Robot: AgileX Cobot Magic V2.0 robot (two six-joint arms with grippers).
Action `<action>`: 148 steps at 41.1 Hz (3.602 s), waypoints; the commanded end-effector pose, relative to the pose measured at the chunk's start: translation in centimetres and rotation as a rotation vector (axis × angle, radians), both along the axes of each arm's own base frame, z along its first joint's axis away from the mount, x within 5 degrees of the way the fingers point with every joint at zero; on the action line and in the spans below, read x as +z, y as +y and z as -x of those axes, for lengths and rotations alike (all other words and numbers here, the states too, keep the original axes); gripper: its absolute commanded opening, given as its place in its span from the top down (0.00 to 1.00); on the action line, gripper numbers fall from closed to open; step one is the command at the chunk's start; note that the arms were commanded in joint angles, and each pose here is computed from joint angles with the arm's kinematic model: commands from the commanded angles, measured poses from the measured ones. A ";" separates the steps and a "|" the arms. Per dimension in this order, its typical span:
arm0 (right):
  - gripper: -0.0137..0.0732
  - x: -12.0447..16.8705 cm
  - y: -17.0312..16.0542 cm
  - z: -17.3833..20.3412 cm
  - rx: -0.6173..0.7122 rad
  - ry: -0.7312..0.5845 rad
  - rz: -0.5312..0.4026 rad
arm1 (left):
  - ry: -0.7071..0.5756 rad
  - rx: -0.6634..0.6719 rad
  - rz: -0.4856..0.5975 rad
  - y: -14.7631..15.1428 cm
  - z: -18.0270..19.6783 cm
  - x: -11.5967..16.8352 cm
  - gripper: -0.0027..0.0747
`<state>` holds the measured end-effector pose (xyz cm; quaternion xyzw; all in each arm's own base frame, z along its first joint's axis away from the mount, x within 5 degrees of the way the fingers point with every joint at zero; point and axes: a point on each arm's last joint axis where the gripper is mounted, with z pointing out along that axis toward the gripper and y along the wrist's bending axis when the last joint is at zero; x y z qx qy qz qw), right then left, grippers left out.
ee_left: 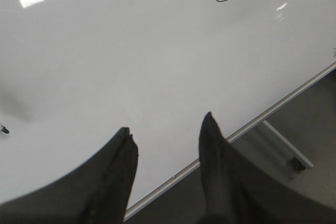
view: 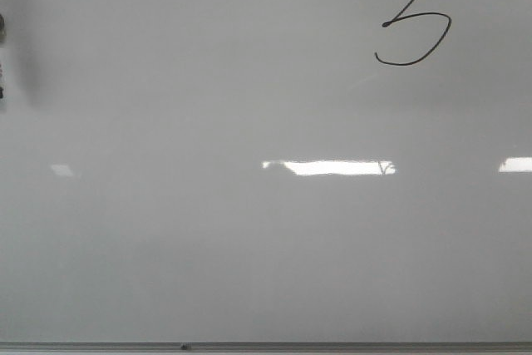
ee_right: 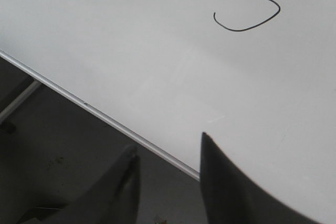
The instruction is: Write number 5 on whiteboard
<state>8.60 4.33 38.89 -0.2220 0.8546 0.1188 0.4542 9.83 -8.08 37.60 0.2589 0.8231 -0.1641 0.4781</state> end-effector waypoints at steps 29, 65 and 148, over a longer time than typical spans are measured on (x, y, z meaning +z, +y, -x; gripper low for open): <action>0.92 1.2 0.0 -0.2 -0.016 -0.088 -0.039 | -0.130 -0.031 -0.003 -0.1 -0.2 1.5 0.99; 0.92 1.2 0.0 -0.2 -0.016 -0.086 -0.038 | -0.195 0.301 0.207 4.7 1.0 -1.5 0.99; 0.92 1.2 0.0 -0.2 -0.016 -0.087 -0.038 | -0.643 0.590 0.185 8.0 4.4 -16.1 0.99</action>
